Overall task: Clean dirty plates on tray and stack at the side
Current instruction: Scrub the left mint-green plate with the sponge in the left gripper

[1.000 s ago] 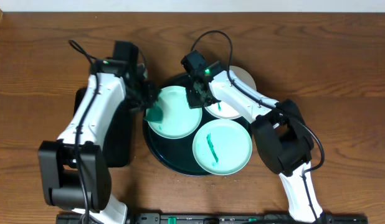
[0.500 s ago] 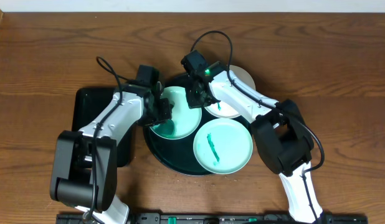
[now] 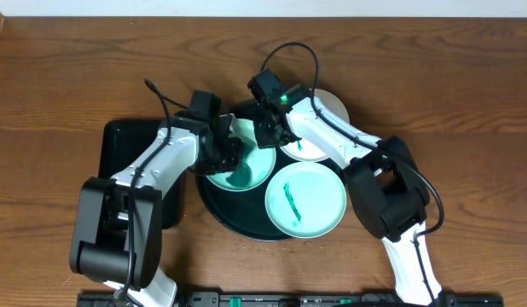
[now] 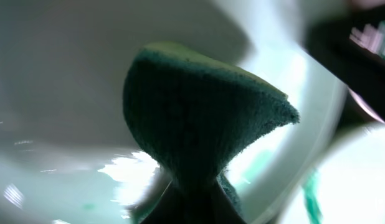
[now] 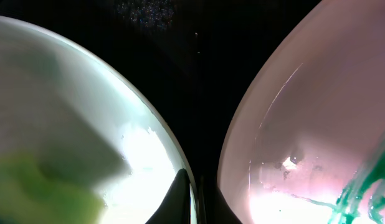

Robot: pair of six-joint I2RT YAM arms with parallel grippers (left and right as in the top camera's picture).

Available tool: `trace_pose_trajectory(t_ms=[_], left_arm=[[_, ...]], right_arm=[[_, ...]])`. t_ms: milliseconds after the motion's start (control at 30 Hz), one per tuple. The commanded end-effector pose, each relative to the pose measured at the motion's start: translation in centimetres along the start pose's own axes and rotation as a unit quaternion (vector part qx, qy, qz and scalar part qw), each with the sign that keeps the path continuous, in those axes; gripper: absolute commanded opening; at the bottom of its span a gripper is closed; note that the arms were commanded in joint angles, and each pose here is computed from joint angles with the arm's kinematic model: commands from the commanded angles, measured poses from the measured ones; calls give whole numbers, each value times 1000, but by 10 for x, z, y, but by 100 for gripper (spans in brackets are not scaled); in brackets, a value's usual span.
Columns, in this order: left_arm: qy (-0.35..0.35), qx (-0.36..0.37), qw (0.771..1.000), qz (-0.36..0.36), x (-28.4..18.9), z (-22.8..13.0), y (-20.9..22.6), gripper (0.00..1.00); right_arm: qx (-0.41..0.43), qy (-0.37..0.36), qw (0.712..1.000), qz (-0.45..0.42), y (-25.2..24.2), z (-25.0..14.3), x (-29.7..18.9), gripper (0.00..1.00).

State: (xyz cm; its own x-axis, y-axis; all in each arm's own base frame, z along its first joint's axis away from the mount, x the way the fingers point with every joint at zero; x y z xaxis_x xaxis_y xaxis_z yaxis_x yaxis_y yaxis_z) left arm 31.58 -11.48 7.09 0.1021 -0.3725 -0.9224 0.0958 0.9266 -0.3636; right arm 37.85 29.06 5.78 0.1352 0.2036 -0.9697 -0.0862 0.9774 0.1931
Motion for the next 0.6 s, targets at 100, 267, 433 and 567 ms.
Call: trace_pose_trajectory(t_ms=[100,267,433,567], left_arm=[[-66,-101,959,258,-11,7,65,7],[-76,-105,949,286,-20,11,69,7],[-77,-113,948,286,-46,19,58,7],[-88,-113,950,279,-78,26,43,7]], right_arm=[[7,24,999,20,11,-14,8,1],[7,26,999,19,10,-14,8,1],[8,28,999,17,9,-15,8,1],[8,32,999,15,8,-17,8,1]])
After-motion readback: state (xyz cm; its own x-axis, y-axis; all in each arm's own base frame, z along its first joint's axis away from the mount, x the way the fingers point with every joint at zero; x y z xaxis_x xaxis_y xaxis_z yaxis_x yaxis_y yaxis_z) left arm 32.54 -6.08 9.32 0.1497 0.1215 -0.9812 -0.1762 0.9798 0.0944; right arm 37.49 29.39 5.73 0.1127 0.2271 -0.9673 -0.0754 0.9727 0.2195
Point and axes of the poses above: each gripper's point midway between its finger pads, its own x axis out along the fingers, its own y axis along the line the jaws close on, z = x × y, the point moved 5 cm from there along -x, back along the fingers, and after that the axes turned 7 degrees about x, right-handed, at the moved point
